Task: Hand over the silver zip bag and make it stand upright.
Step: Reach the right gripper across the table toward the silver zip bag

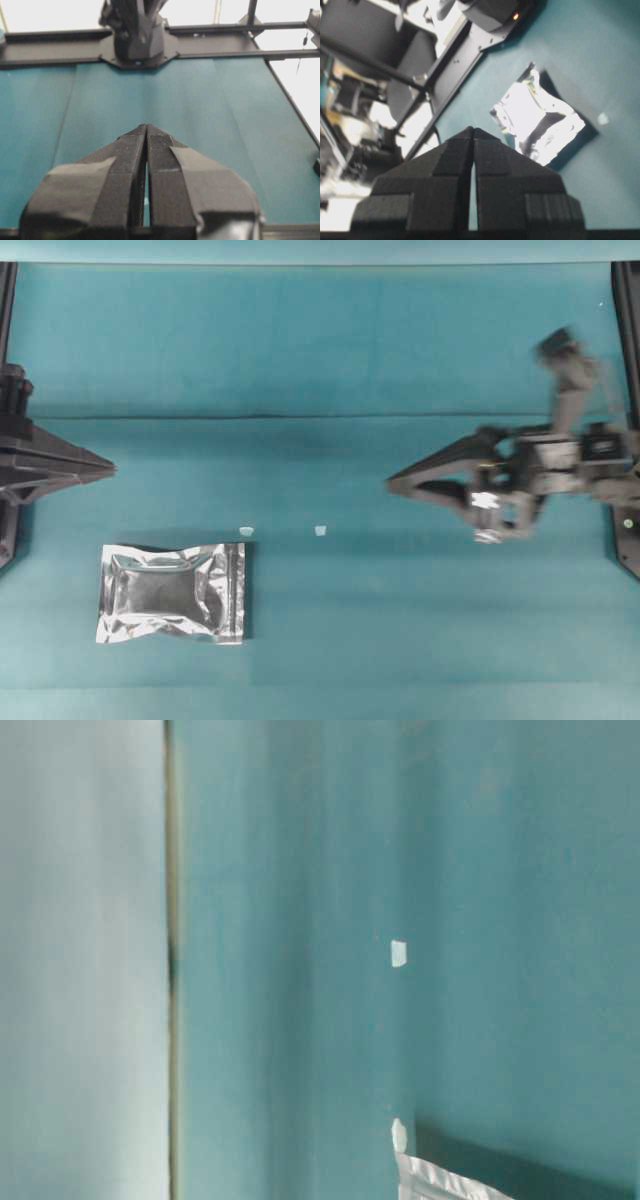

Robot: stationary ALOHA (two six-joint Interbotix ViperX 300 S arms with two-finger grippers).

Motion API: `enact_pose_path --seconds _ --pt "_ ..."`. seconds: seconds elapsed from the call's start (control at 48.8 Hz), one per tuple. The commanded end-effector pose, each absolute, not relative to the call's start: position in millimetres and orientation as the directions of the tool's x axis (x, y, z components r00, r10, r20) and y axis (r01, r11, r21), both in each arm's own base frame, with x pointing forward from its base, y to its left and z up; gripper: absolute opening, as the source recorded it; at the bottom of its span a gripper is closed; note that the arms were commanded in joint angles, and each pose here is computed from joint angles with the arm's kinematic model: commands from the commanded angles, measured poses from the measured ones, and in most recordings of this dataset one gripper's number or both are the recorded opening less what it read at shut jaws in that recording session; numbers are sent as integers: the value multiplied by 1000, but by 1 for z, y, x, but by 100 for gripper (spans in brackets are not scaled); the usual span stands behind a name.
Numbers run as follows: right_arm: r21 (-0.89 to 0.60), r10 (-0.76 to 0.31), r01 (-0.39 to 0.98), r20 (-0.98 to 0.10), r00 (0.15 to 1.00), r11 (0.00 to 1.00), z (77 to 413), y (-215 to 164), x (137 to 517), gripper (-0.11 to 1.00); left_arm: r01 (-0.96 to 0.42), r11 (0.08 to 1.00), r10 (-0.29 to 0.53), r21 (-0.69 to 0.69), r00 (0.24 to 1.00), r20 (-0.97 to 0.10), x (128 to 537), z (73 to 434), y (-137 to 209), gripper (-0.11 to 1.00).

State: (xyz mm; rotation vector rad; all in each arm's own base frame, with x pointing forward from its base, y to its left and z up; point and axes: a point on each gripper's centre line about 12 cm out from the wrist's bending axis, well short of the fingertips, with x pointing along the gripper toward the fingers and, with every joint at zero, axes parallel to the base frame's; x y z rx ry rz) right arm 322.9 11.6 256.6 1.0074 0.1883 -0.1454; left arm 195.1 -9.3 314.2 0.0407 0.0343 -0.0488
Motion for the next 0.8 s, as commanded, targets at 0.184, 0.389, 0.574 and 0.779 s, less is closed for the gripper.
enact_pose_path --seconds 0.184,0.389,0.574,0.779 --pt "883 -39 252 -259 965 396 227 24 373 0 50 998 -49 32 998 -41 195 322 -10 0" --pt "918 -57 270 -266 962 290 201 31 392 0 50 998 -49 32 998 -41 195 322 -10 0" --pt "940 -48 314 -310 949 131 181 50 406 8 48 998 -47 29 998 -34 194 324 -9 0" --pt "928 -38 371 -372 928 -29 159 72 425 58 47 998 -46 29 998 -35 194 323 -9 0"
